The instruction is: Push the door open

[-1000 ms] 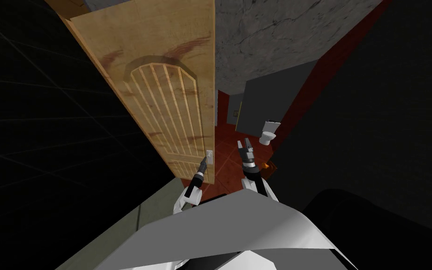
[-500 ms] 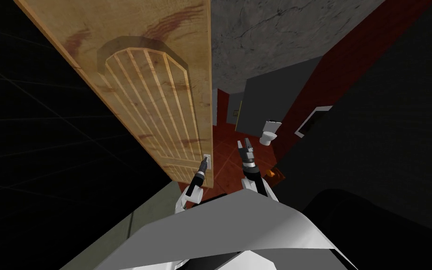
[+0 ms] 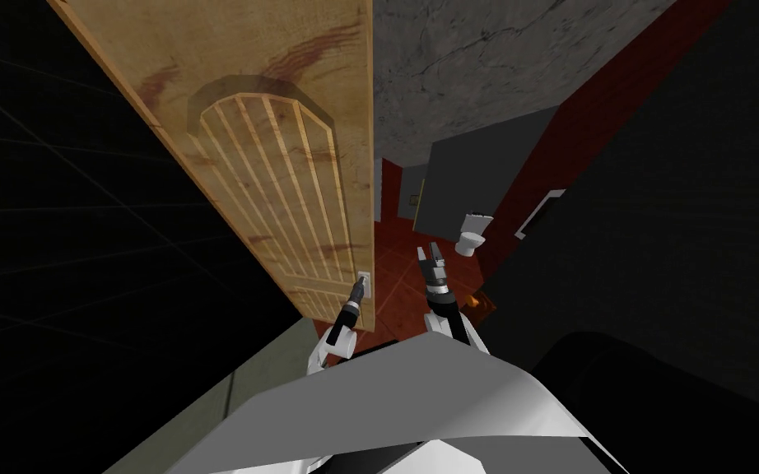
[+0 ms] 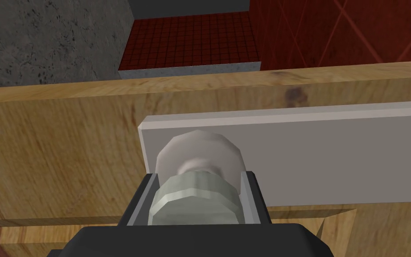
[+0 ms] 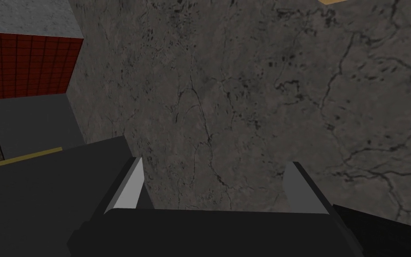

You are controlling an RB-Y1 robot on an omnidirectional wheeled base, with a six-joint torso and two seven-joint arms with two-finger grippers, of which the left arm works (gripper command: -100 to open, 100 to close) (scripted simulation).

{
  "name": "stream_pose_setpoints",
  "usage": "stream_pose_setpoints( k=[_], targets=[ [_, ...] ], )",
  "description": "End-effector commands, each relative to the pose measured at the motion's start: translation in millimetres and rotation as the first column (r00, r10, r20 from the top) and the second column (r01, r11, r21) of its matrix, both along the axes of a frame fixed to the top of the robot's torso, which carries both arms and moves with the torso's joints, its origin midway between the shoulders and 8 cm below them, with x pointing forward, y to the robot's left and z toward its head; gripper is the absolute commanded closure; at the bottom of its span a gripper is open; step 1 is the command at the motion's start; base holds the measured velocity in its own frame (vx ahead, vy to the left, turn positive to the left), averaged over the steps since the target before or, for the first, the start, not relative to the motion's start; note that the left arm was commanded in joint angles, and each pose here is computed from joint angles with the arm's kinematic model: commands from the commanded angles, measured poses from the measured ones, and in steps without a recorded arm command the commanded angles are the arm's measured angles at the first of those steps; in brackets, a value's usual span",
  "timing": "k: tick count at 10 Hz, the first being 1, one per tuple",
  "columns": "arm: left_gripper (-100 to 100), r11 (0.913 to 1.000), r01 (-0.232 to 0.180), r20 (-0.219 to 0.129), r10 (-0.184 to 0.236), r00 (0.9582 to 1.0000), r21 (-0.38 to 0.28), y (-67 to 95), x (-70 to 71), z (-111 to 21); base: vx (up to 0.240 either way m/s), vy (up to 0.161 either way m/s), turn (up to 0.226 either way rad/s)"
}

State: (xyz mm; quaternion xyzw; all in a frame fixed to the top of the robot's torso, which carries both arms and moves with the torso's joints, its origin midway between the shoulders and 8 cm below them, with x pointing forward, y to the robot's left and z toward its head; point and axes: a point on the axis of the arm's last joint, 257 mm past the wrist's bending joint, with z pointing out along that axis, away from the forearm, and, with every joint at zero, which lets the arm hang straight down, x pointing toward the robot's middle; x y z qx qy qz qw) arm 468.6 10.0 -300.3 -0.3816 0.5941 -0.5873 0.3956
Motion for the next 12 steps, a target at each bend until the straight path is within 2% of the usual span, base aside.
stream_pose_setpoints(
  k=[1,6,12],
  targets=[
    [100,0.9998,0.012,-0.002,-0.012,0.9999,0.015,-2.9,-7.4,-4.2,0.081,-0.024,0.207],
    [100,0.9981,0.051,-0.010,-0.050,0.9987,0.037,-22.1,-33.2,-12.0,0.165,-0.067,0.240],
    [100,0.9960,0.087,-0.015,-0.086,0.9962,0.022,-52.7,-59.2,-9.4,0.138,-0.088,0.204]
  ],
)
